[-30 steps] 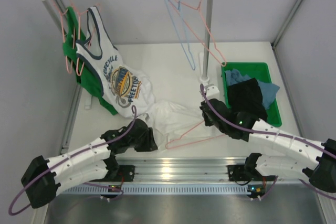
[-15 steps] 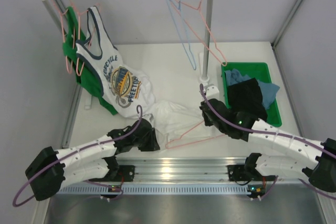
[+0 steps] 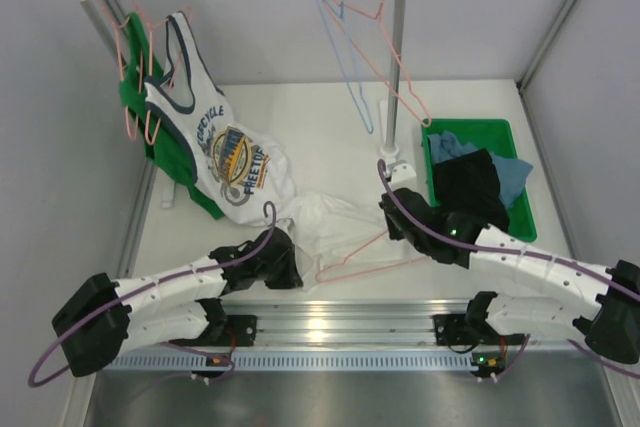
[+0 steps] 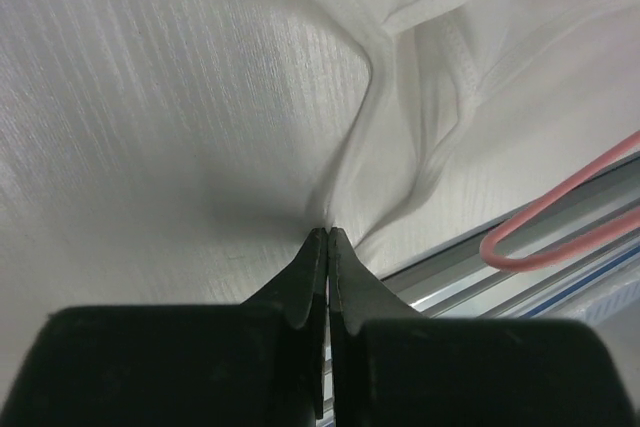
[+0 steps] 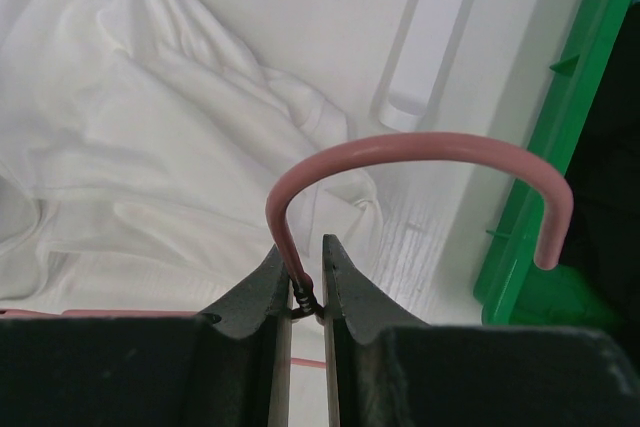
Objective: Place the tank top on the hanger
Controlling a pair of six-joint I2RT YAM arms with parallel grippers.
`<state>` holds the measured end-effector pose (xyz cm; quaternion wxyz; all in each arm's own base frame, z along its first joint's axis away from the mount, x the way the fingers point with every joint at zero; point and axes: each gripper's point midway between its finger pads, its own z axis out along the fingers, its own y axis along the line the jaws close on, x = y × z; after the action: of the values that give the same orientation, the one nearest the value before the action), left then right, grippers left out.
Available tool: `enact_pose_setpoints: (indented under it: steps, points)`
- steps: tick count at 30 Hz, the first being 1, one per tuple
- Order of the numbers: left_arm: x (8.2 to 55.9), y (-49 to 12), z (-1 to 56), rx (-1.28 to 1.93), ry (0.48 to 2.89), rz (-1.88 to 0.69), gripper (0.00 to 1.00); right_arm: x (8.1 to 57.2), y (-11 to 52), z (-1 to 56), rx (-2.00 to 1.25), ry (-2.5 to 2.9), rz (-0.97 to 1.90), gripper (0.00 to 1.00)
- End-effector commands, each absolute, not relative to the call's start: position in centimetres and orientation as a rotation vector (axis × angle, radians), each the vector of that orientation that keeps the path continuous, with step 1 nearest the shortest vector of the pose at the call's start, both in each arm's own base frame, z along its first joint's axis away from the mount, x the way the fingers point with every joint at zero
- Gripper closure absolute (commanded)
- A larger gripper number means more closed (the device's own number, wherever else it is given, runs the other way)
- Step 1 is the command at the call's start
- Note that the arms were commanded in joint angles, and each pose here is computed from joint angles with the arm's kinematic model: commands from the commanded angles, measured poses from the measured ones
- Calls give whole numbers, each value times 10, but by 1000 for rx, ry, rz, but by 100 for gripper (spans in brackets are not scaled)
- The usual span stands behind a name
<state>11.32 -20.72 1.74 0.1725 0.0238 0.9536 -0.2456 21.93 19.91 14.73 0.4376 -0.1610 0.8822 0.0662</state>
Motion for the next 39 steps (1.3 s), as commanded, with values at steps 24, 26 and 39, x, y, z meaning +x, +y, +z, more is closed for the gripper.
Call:
enact_pose_setpoints:
  steps: [24, 26, 39]
  points:
    - [150, -236, 140, 149, 2446, -799, 100, 250, 235, 195, -265, 2093, 219, 100]
    - [153, -239, 143, 164, 2440, -791, 100, 251, 238, 200, -266, 2085, 230, 100]
    - [189, -269, 216, 272, 2273, -795, 100, 246, 258, 235, -293, 2017, 254, 100]
